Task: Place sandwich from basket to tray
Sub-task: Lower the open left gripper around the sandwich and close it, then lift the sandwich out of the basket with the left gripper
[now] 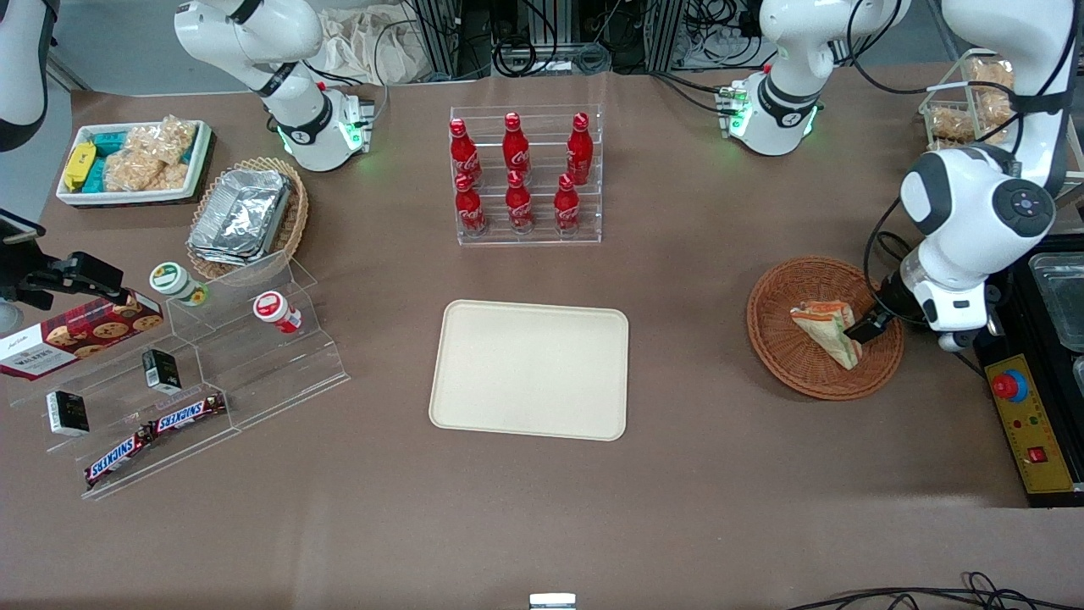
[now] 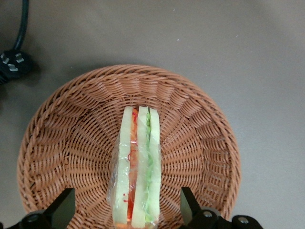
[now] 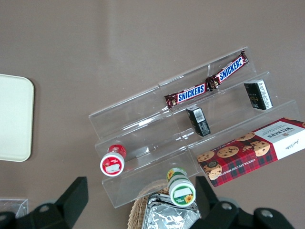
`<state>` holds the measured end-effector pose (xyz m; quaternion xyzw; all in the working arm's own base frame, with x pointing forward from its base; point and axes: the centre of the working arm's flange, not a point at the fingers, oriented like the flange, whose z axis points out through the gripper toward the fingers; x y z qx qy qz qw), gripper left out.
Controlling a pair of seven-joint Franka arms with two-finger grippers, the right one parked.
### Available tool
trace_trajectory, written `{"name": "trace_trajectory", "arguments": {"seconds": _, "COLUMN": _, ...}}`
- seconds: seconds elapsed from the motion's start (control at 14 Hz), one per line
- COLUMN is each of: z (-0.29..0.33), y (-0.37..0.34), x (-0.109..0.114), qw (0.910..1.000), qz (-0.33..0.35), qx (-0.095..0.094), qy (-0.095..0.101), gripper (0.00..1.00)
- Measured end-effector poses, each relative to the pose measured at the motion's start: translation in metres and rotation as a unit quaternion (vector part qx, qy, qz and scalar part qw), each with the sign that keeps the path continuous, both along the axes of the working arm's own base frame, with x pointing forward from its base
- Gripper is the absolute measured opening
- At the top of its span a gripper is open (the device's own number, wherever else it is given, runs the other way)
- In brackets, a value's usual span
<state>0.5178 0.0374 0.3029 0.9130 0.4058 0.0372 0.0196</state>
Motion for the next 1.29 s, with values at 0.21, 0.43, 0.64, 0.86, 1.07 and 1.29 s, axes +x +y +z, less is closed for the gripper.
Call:
{"name": "trace_trajectory", "arguments": {"seconds": 0.21, "z": -0.014, "y": -0.001, "x": -0.011, "qw": 1.0, "qz": 0.001, "qx": 0.0, "qy": -0.004, "gripper": 1.0}}
{"name": "trace_trajectory", "arguments": {"seconds": 0.43, "z": -0.026, "y": -0.001, "x": -0.021, "qw": 0.9998, "qz": 0.002, "qx": 0.001, "qy": -0.019, "gripper": 1.0}}
{"name": "trace_trajectory", "arguments": {"seconds": 0.64, "z": -0.04, "y": -0.002, "x": -0.034, "qw": 0.9995, "qz": 0.004, "qx": 0.001, "qy": -0.031, "gripper": 1.0}}
{"name": "trace_trajectory", "arguments": {"seconds": 0.86, "z": -0.046, "y": -0.002, "x": -0.039, "qw": 0.9995, "qz": 0.005, "qx": 0.001, "qy": -0.03, "gripper": 0.99}}
{"name": "trace_trajectory", "arguments": {"seconds": 1.07, "z": -0.046, "y": -0.002, "x": -0.039, "qw": 0.9995, "qz": 0.005, "qx": 0.001, "qy": -0.03, "gripper": 0.97}}
{"name": "trace_trajectory", "arguments": {"seconds": 1.29, "z": -0.044, "y": -0.004, "x": -0.038, "qw": 0.9994, "qz": 0.003, "qx": 0.001, "qy": -0.035, "gripper": 0.71}}
